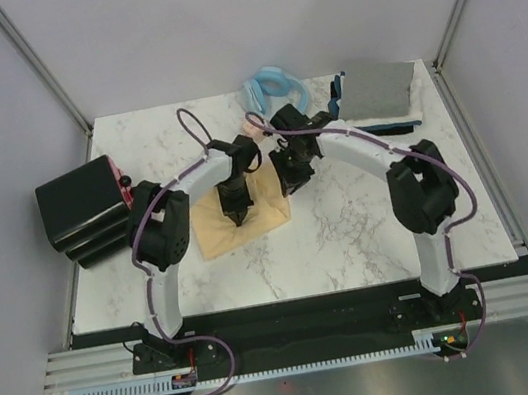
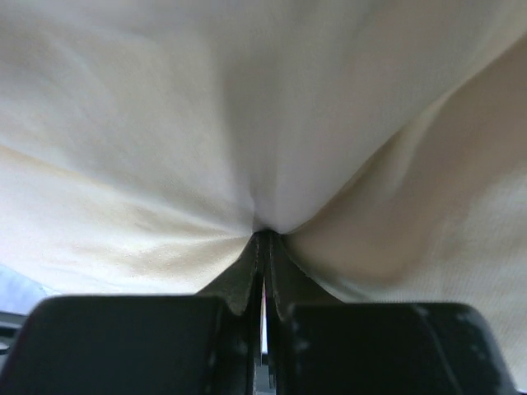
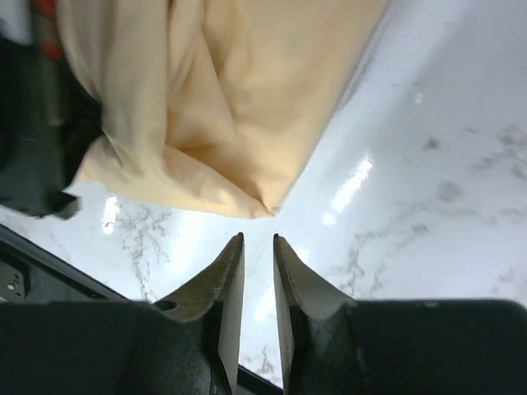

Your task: Fold and stack the t-shirts

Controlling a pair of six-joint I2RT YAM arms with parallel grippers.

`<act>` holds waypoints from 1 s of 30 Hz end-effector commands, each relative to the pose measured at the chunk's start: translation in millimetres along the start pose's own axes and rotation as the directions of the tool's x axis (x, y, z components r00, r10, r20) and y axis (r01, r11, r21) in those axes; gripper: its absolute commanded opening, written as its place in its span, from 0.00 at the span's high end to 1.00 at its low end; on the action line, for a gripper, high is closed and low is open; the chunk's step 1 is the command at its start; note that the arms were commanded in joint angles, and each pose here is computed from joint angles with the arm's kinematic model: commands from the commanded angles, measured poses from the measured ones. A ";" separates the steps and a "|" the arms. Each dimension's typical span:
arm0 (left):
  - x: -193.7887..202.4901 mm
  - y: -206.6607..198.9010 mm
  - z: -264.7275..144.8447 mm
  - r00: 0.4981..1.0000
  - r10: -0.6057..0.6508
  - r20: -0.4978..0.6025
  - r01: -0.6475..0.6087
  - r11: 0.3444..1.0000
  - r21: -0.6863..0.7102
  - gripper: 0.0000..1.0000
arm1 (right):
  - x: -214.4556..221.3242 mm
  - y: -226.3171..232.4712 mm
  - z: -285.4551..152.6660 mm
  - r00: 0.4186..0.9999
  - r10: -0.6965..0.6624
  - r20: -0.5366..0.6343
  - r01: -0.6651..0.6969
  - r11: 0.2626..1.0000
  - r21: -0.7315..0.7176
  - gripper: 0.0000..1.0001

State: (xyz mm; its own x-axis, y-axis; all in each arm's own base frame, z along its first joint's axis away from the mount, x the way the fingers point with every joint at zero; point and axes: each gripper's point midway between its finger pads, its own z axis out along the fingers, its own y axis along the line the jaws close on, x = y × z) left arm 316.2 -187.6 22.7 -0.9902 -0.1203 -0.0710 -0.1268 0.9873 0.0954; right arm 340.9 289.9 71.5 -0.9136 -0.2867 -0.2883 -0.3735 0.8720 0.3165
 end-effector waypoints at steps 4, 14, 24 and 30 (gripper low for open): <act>60.3 -15.2 -10.9 0.969 0.248 0.018 -0.248 0.969 -0.004 0.98 | -15.5 -1.8 -98.4 0.974 0.014 0.225 -0.030 0.997 0.069 0.69; 93.3 -56.7 -21.7 0.909 0.404 0.106 -0.412 0.908 0.076 0.98 | 19.7 -33.8 -98.5 0.963 0.157 0.218 -0.193 0.969 0.152 0.53; 91.0 -45.9 -52.0 0.900 0.357 0.250 -0.380 0.924 0.050 0.96 | 42.4 -54.5 -69.5 0.963 0.190 0.193 -0.224 0.959 0.175 0.51; 59.8 -11.4 -101.6 0.913 0.140 0.382 -0.195 0.975 0.110 0.84 | 22.2 -55.6 -36.3 0.969 0.167 0.182 -0.190 0.975 0.115 0.47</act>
State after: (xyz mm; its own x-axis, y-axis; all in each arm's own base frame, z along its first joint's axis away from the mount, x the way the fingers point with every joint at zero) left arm 224.8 -237.0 77.3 -0.9324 0.2306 -0.2784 0.2308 0.9725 0.0324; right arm 309.0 204.0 88.0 -0.9378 -0.0569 -0.3426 -0.1356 0.9681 0.2106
